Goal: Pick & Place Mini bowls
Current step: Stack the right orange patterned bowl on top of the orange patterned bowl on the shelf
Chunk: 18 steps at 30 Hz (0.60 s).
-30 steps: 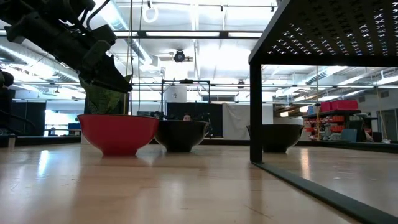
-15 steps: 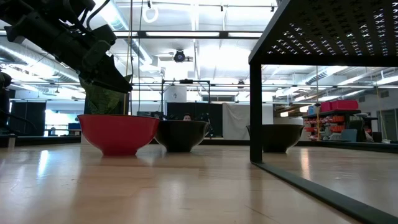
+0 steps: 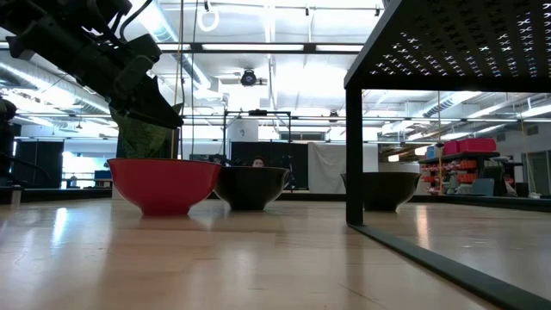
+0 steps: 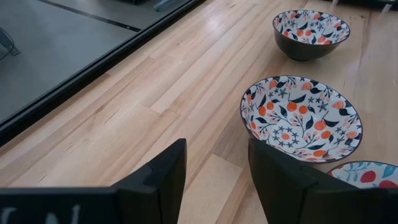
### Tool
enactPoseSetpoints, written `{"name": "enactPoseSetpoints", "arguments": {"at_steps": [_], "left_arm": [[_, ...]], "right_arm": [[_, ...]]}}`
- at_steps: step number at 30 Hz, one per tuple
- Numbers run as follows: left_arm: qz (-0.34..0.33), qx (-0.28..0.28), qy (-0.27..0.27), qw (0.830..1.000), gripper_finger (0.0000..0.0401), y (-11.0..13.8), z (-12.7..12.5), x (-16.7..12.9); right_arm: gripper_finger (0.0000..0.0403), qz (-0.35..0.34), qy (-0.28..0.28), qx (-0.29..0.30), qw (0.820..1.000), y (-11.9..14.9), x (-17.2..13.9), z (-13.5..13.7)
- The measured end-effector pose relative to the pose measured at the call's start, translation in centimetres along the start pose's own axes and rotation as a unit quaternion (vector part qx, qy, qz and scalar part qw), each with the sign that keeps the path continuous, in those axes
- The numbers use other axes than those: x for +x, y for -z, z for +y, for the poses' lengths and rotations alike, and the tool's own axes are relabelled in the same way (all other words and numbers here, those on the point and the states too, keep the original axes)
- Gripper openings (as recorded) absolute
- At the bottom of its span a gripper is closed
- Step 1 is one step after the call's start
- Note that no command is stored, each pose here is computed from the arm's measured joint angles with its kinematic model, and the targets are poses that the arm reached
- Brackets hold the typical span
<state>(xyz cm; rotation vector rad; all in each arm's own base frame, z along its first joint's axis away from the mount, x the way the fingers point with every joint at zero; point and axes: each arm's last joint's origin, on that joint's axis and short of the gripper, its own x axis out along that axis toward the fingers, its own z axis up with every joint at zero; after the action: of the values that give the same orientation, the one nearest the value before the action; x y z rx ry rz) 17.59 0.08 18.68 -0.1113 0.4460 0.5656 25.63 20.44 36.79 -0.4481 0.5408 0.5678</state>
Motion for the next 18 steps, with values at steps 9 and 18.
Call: {"name": "enactPoseSetpoints", "arguments": {"at_steps": [9,18], "left_arm": [[0.000,0.000,0.000,1.000,0.0177,0.0,0.0,0.0],[0.001,0.001,0.003,1.000,0.0177,0.0,0.0,0.0]], "right_arm": [[0.0037,0.038,0.087,0.091,0.991,4.3,-0.2,-12.5],[0.0037,0.133,0.181,0.264,0.938,13.4,-0.8,-19.2]]}}
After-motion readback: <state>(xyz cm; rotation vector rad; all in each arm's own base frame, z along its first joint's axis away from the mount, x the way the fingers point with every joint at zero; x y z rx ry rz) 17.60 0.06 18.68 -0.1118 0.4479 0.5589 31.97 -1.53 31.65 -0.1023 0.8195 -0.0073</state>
